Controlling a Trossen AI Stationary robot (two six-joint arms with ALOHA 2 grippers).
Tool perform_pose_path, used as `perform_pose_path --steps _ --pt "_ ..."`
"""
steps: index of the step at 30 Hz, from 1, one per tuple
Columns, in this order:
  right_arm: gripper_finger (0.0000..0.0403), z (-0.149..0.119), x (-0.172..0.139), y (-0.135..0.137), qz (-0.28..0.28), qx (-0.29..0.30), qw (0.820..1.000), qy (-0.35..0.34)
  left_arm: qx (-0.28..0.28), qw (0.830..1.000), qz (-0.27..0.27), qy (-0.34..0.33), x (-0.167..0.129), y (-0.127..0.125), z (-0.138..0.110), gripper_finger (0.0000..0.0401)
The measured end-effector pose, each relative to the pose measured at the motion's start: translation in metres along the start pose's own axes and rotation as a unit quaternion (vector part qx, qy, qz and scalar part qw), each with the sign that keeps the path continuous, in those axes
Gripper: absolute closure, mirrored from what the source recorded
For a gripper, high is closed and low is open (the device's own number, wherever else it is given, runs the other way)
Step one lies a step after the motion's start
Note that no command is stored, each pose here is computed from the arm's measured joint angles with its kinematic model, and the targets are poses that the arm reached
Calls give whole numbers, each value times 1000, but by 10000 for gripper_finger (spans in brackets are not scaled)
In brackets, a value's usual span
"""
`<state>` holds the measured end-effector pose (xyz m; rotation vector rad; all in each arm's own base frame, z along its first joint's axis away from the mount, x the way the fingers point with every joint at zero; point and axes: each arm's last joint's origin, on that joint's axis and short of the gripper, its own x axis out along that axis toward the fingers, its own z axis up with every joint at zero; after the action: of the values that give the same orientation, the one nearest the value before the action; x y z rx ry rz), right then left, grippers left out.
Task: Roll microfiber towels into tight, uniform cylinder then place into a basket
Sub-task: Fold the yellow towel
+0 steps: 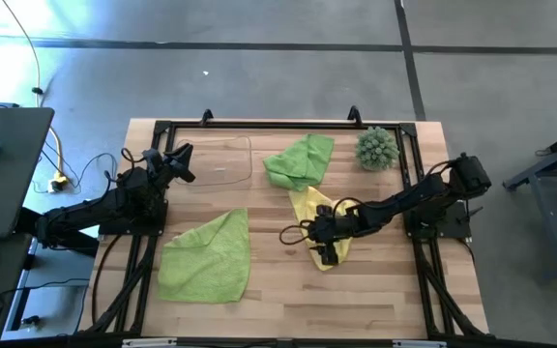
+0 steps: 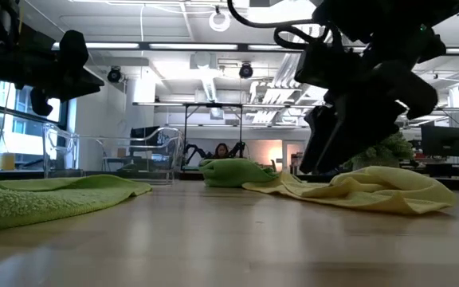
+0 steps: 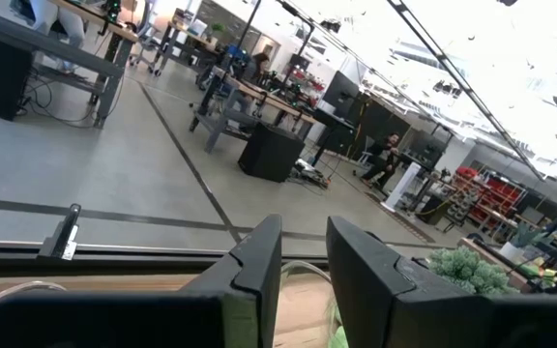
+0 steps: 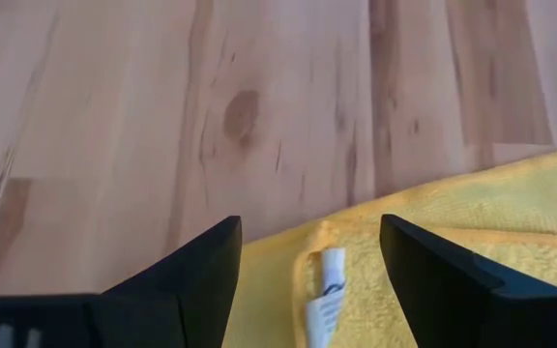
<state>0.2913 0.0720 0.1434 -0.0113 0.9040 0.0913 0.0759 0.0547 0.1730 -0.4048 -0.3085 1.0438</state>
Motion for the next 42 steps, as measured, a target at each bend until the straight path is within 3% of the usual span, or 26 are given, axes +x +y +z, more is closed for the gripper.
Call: perform_pose_path --steps 3,8,11,15,22,34,42 --pt "163 0 0 2 2 -6 1000 1 0 1000 0 0 0 0 0 326" --pt "171 30 -30 21 9 -100 993 -63 0 1000 0 0 0 0 0 326" --pt "178 30 -36 25 7 -141 989 -50 0 1000 0 0 0 0 0 326" --pt "186 36 -44 28 10 -147 987 -69 0 1000 -1 0 0 0 0 326" --pt "187 19 -39 22 -1 -145 989 16 0 1000 -1 0 0 0 0 326" --pt "187 2 -41 9 -44 -31 992 111 0 1000 -1 0 0 0 0 326" --pt "187 5 -40 10 -33 -111 988 100 0 1000 0 0 0 0 0 326"
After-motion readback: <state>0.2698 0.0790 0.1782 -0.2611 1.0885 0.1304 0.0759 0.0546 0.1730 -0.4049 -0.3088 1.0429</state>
